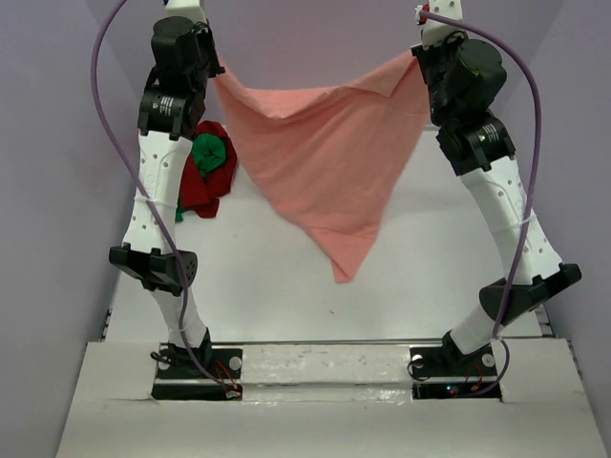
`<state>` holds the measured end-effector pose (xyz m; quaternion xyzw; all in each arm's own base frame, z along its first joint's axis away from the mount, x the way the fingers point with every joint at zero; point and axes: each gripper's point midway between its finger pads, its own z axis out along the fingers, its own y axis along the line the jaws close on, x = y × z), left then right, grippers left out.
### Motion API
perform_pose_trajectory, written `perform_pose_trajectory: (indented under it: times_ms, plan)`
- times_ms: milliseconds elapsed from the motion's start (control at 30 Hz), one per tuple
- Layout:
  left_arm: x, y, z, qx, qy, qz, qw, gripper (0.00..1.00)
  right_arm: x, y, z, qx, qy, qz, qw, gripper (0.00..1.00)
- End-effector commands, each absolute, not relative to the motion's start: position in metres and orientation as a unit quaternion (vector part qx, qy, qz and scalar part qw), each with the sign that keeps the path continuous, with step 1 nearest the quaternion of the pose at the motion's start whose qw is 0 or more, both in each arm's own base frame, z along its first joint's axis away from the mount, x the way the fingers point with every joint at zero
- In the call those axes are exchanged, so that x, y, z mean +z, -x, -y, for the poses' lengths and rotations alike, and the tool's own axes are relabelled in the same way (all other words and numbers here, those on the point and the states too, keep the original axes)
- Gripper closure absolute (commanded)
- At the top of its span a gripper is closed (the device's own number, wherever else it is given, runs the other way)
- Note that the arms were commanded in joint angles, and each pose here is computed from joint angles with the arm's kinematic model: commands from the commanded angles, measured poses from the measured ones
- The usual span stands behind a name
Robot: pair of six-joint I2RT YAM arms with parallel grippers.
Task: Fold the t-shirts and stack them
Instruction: Flatten the tshirt out
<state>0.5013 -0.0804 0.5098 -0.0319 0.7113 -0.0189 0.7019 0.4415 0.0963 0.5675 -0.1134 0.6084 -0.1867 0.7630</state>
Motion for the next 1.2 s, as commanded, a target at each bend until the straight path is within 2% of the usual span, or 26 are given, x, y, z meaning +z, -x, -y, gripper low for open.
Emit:
perform_pose_trajectory:
  times_ms: [0,167,200,267,467,633,767,900,967,1000,1033,1100,1133,1167]
  plan:
    - [0.581,-0.447,0.075,-0.055,0.034,-0.643,0.763,1.00,0.659,-0.369,-0.063,-0.159,0.046,-0.526,0.834,1.00]
    - [0.602,-0.409,0.068,-0.068,0.038,-0.626,0.776,1.00,0.656,-0.345,-0.051,-0.162,0.031,-0.533,0.830,1.00]
    - [0.605,-0.396,0.065,-0.067,0.041,-0.623,0.778,1.00,0.664,-0.327,-0.050,-0.156,0.028,-0.520,0.839,1.00]
    - [0.610,-0.380,0.061,-0.065,0.051,-0.618,0.782,1.00,0.649,-0.321,-0.055,-0.164,0.034,-0.532,0.830,1.00]
    - [0.627,-0.293,0.051,-0.072,0.068,-0.594,0.798,1.00,0.661,-0.241,-0.038,-0.213,0.001,-0.520,0.827,1.00]
    - [0.623,-0.266,0.048,-0.078,0.075,-0.598,0.794,1.00,0.658,-0.218,-0.039,-0.224,-0.001,-0.511,0.830,1.00]
    - [0.618,-0.270,0.049,-0.074,0.079,-0.602,0.791,1.00,0.660,-0.217,-0.061,-0.192,0.013,-0.501,0.843,1.00]
    - [0.617,-0.293,0.067,-0.084,0.062,-0.603,0.791,1.00,0.661,-0.231,-0.107,-0.136,0.047,-0.480,0.865,1.00]
    - [0.607,-0.322,0.082,-0.077,0.053,-0.618,0.781,1.00,0.667,-0.253,-0.109,-0.134,0.041,-0.472,0.871,1.00]
    - [0.602,-0.341,0.096,-0.083,0.040,-0.623,0.777,1.00,0.646,-0.282,-0.134,-0.110,0.066,-0.502,0.855,1.00]
    - [0.610,-0.340,0.095,-0.091,0.039,-0.613,0.784,1.00,0.641,-0.298,-0.132,-0.139,0.094,-0.506,0.846,1.00]
    - [0.605,-0.373,0.106,-0.103,0.024,-0.618,0.779,1.00,0.638,-0.339,-0.115,-0.107,0.076,-0.510,0.850,1.00]
    - [0.590,-0.401,0.114,-0.105,0.022,-0.632,0.767,1.00,0.612,-0.373,-0.124,-0.105,0.089,-0.544,0.828,1.00]
    - [0.588,-0.415,0.110,-0.104,0.020,-0.634,0.766,1.00,0.622,-0.388,-0.103,-0.119,0.079,-0.537,0.831,1.00]
